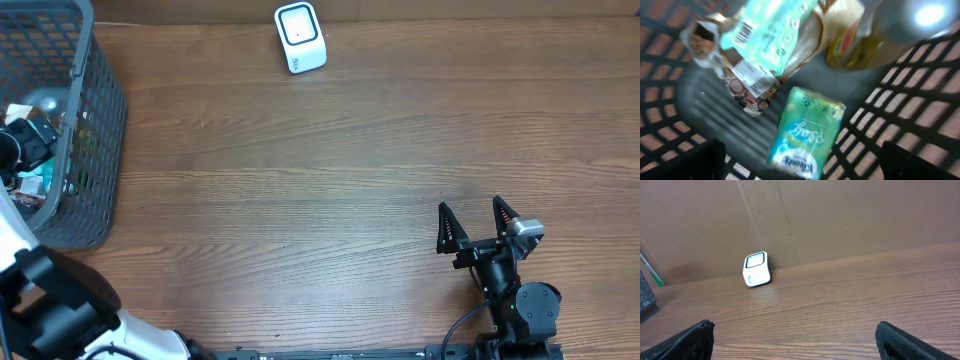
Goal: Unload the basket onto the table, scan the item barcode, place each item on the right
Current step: 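Lower the left gripper into the basket and grasp the green-lidded jar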
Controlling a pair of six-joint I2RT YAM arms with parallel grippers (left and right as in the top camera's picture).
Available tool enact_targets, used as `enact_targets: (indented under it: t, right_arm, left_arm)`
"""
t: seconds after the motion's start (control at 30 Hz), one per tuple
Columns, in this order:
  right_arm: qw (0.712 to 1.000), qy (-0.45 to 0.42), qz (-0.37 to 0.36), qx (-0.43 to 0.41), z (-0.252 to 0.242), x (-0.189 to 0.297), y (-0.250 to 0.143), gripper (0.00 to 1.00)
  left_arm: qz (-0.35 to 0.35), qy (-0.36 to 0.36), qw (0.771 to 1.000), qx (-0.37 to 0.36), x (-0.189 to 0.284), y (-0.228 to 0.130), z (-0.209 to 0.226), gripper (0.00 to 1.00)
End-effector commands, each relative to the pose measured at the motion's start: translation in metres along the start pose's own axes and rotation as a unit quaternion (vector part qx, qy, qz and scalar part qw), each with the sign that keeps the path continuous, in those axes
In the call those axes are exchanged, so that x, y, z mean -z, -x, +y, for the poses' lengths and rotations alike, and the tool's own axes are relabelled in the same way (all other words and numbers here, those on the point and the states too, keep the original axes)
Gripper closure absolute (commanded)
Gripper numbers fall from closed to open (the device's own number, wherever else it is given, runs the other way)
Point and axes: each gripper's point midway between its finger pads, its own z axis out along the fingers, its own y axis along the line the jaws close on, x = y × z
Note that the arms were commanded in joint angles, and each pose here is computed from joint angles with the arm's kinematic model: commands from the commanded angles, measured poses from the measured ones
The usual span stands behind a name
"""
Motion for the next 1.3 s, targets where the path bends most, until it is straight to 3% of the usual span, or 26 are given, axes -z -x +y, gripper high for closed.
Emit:
enact_targets:
  t: [0.0,0.67,0.87,1.07,1.27]
  right_arm:
    - [1.000,-0.008,-0.003,-0.001,-0.004,0.000,-0.001,0.00]
    - [1.000,-0.008,-0.003,-0.001,-0.004,0.000,-0.001,0.00]
    - [1.000,-0.008,-0.003,-0.001,-0.004,0.000,-0.001,0.00]
    - [1.000,-0.008,-0.003,-0.001,-0.004,0.000,-0.001,0.00]
    - [1.000,-0.008,-0.003,-0.001,-0.004,0.000,-0.001,0.00]
  left_arm:
    - [0.026,-0.010,0.999,-0.037,-0.020,-0.003,-0.001,0.00]
    - [0.130,-0.044,0.989,-0.056,-0.096,-0.036,-0.008,0.01]
    - [0.134,-0.044,0.988,-0.055,-0.099,-0.037,-0.008,0.13]
    - [0.136,-0.044,0.988,-0.055,-0.099,-0.038,-0.008,0.37]
    - [0.134,-0.043,0.989,-0.049,-0.094,-0.036,-0.008,0.44]
